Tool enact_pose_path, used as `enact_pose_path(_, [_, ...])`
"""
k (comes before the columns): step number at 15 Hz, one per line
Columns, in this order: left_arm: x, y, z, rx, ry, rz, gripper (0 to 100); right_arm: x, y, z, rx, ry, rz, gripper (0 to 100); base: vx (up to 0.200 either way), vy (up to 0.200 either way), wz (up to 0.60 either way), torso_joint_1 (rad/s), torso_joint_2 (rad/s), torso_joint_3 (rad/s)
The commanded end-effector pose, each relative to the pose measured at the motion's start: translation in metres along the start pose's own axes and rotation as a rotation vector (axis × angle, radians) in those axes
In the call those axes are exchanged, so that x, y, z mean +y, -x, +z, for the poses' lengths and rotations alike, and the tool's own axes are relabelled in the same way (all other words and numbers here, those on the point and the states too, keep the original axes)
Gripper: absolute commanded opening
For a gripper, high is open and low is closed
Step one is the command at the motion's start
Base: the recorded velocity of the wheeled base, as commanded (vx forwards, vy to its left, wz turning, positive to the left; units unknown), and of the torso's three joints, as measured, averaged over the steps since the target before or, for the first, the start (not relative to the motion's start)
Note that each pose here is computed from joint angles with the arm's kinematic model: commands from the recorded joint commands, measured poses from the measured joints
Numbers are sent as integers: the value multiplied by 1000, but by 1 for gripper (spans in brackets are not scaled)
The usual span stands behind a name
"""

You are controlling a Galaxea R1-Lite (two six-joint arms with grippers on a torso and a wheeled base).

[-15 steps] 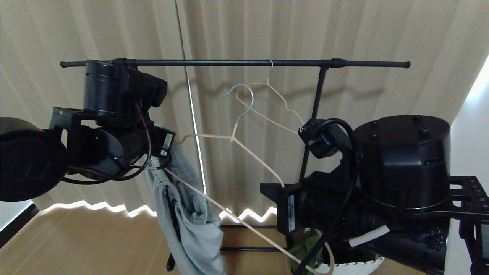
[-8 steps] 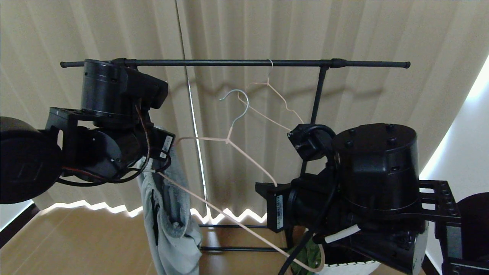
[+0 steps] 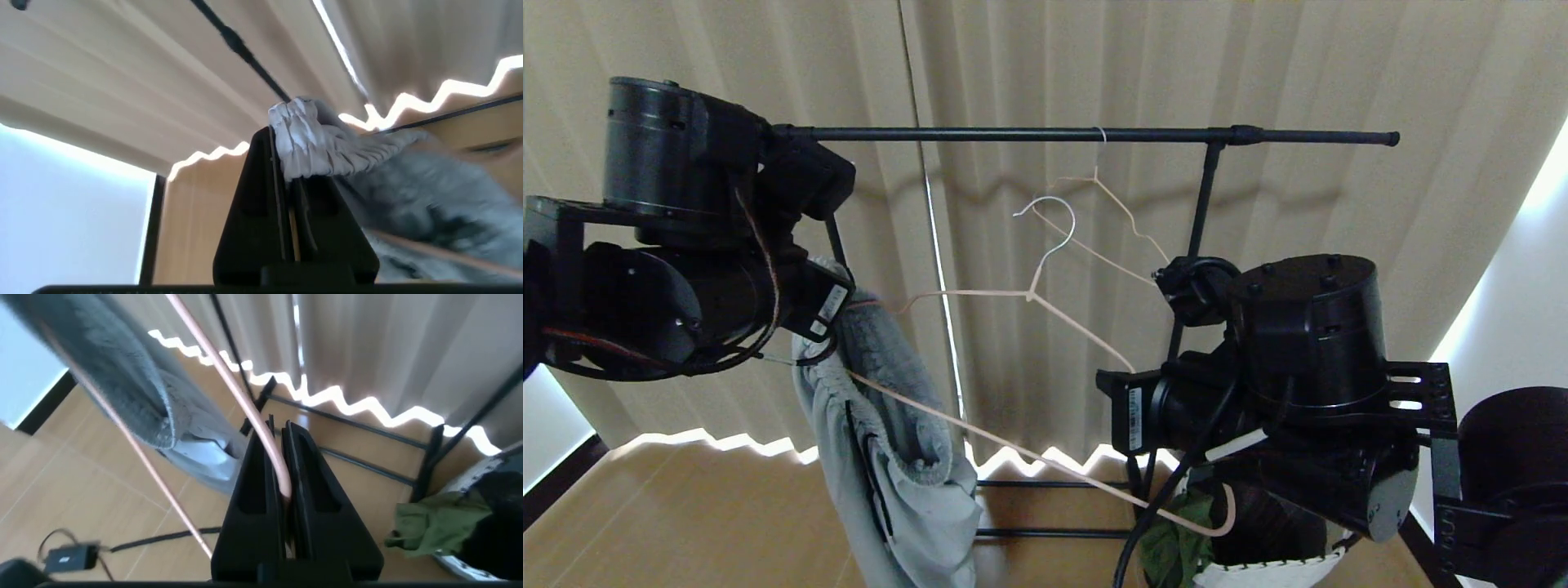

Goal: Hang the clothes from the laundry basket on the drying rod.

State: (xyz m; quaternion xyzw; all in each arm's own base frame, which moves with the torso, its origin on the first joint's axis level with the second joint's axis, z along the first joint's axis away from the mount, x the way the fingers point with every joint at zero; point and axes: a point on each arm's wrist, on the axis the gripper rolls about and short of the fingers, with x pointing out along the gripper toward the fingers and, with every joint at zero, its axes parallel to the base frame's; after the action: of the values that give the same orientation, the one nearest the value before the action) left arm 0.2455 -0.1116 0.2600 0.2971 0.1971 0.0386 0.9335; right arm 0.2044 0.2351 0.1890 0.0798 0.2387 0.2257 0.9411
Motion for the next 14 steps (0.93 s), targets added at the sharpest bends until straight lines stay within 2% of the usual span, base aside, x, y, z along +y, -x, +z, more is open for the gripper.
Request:
enact_pose_path(1, [-1,2,-3,3,-6,-5,0,-3,0,4,-14,-7,-6,0,0,0,0,0,0,0])
enact_pose_path(3, [-10,3,-3,-1,-16,-32,0,-1,1,9,-37,-12,4,0,0,0,0,0,0,0])
enact_pose_path(5, [-19,4,2,-16,7,-55,0,0,0,11,-61,1,14,0,0,0,0,0,0,0])
enact_pose_path(7, [-26,4,16,-46,57,-76,0,3,-9,7,-84,59,20,0,0,0,0,0,0,0])
enact_pose_path(12, [-27,7,29,-72,120,-86,0,7,-30,-5,-83,129,1,0,0,0,0,0,0,0])
enact_pose_path(14, [-35,15,32,-90,135,-119,0,9,-39,-7,-94,147,4,0,0,0,0,0,0,0])
